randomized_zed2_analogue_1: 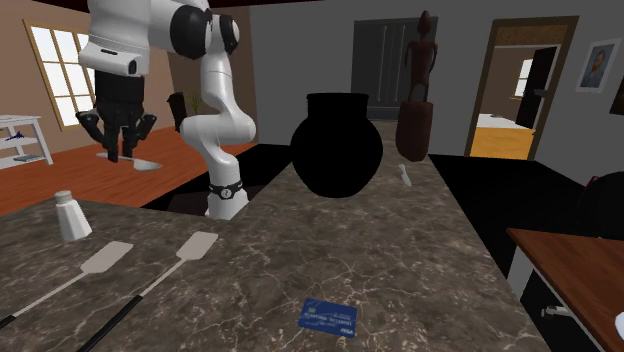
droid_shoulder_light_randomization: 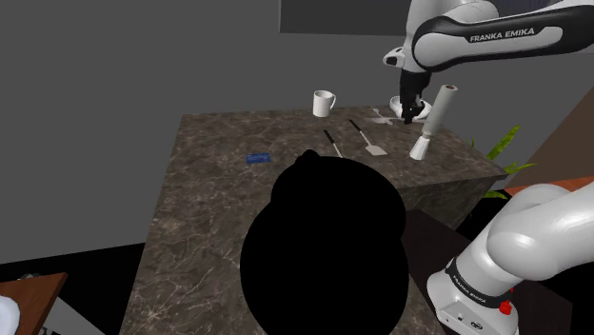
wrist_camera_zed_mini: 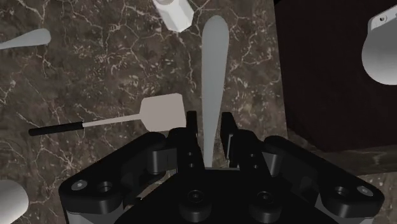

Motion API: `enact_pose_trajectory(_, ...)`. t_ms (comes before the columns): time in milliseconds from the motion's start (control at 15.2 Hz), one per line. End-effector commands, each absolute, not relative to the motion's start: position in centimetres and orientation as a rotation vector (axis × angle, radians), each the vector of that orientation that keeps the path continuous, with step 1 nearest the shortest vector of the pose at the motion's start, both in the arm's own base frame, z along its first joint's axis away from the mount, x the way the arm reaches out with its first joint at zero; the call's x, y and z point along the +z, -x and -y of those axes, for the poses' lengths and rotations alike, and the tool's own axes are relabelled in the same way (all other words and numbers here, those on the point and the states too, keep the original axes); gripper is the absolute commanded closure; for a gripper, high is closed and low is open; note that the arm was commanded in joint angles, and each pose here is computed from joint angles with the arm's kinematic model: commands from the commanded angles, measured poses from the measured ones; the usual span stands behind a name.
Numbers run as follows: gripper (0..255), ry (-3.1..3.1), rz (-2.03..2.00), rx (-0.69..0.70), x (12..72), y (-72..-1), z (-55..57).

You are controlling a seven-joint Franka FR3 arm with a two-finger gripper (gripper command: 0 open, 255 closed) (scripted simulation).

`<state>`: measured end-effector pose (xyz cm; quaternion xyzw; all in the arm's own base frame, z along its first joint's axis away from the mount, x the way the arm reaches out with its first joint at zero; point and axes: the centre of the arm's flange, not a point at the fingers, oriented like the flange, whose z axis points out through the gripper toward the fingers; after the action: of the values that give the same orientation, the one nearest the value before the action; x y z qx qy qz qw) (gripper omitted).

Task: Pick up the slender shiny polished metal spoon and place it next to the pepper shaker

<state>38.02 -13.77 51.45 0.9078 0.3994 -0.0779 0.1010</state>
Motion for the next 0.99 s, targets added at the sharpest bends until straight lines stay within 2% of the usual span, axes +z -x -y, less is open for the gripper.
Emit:
enact_pose_trajectory(0, 255, -2.681, -1.183, -0.230, 51.4, -36.5, 15.8)
enact_pose_trajectory(132, 255, -2.681, -1.183, -0.230, 51.4, -34.8, 18.2)
enact_pose_trajectory(924, 255, -2.681, -1.183, -0.230, 45.1, -34.8, 18.2)
